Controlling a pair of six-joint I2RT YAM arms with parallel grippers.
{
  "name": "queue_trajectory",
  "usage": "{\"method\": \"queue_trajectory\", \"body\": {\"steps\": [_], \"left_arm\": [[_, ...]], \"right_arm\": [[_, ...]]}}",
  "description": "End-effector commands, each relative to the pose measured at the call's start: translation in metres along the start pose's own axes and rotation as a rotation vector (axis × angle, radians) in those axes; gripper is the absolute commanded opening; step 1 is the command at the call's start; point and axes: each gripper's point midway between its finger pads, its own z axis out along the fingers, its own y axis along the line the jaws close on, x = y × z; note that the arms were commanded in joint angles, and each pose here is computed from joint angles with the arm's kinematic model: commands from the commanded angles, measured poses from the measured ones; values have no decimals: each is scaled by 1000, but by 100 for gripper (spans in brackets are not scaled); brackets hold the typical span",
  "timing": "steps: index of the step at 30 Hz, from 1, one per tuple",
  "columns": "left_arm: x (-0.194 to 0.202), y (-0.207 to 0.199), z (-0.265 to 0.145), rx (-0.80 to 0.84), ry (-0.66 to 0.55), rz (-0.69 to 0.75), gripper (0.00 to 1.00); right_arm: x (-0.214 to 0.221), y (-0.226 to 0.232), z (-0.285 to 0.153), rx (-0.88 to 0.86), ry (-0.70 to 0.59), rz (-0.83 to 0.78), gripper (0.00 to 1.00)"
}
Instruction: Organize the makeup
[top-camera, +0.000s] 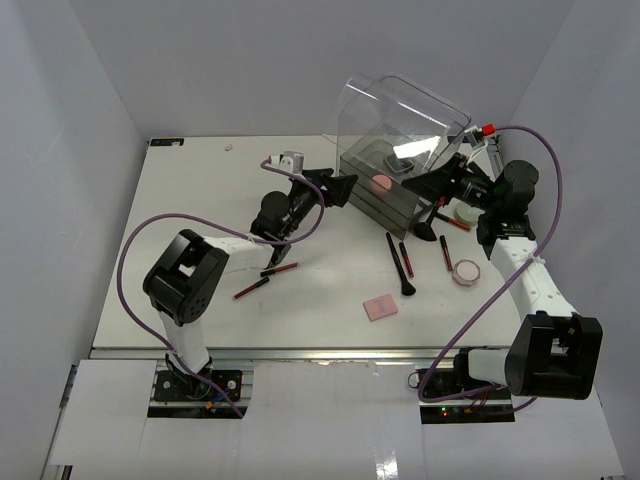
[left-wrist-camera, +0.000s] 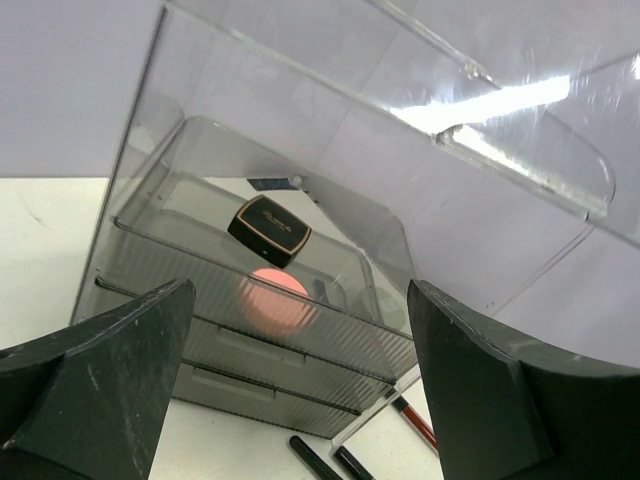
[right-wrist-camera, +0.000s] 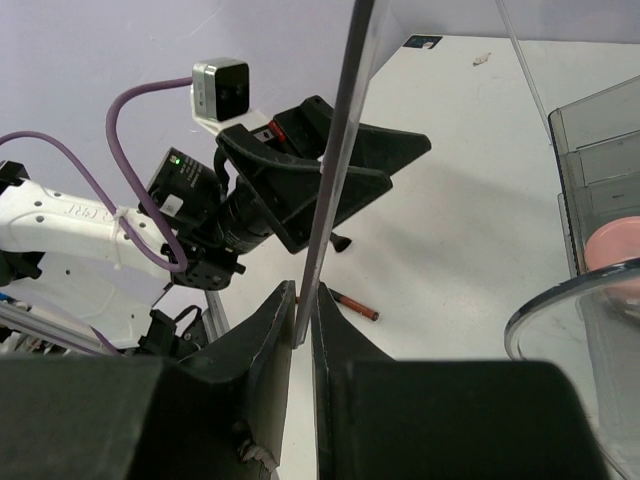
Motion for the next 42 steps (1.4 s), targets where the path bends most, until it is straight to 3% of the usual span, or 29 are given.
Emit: {"method": "queue_trajectory", "body": {"steps": [1,15,20,24,29,33,42], "left_arm": [[-33,-33,6,107,-41,-22,97],[-53,-44,26,130,-77,-33,95],[-59,-49,25,140,-80,-46,95],[-64,-52,25,148,-89,-51,95],[-70,-56,28,158,-99,-51,95],[-73,-58,30,161,-102,-52,95],[-80,-60,32,166,-112,-54,95]], "right_arm": [[-19,32,-1,-69,-8,-137,16],[-17,31,-2,-58,-4,-140,17],[-13,26,-2,-49,5,-137,22],[-11,23,-2,-44,12,-134,33],[-7,21,-4,-22,24,-167,61],[1,19,-8,-5,47,-175,77],[25,19,-21,-13,121,-253,84]]}}
